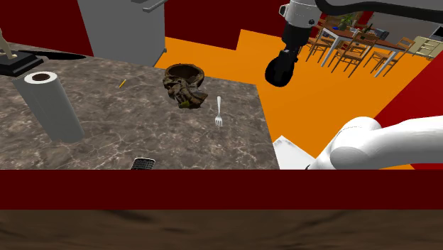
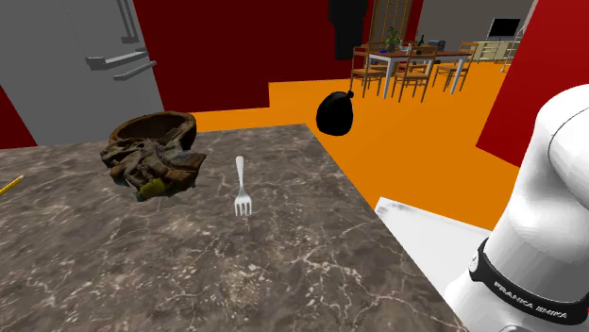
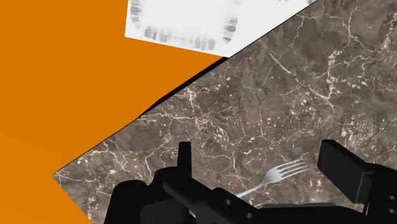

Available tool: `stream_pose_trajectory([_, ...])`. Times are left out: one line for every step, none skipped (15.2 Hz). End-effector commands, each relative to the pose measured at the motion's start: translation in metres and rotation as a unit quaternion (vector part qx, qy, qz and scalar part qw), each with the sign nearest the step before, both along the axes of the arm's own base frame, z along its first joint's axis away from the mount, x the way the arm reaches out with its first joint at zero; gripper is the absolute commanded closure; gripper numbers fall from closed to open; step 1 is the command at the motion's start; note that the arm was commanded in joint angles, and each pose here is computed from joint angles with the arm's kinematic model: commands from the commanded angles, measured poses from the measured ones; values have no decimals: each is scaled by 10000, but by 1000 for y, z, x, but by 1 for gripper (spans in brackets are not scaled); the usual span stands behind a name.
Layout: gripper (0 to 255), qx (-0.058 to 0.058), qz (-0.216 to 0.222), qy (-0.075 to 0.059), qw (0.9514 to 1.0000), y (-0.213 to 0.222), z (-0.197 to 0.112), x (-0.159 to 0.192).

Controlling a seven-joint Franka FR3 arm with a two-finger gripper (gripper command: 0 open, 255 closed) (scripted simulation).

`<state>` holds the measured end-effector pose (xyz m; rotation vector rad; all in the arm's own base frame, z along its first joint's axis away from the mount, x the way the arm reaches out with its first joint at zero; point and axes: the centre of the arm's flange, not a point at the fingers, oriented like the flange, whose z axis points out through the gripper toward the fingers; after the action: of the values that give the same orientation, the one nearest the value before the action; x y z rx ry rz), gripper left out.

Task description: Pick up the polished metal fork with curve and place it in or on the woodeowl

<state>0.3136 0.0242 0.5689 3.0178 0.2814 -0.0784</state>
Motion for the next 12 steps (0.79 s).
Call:
stream_pose_trajectory([0,0,0,0,10000,0,0,0])
stream_pose_trajectory([0,21,-240,-6,9997,7,-10,4])
stream_pose_trajectory([0,41,-479,-11,9988,13,-20,9])
stream_pose_trajectory([0,62,-719,-17,9974,20,-30,14])
stream_pose_trajectory([0,83,-958,-22,9954,26,-40,19])
stream_pose_trajectory([0,103,-1196,-28,9928,32,-49,25])
stream_pose_trajectory([0,124,-1434,-33,9896,38,-59,31])
stream_pose_trajectory([0,144,-1671,-39,9858,43,-69,37])
stream_pose_trajectory([0,164,-1907,-44,9815,49,-79,44])
stream_pose_trajectory([0,184,-2141,-50,9766,54,-88,51])
stream_pose_trajectory([0,205,-2375,-55,9712,58,-98,58])
stream_pose_trajectory([0,225,-2607,-61,9651,63,-108,65])
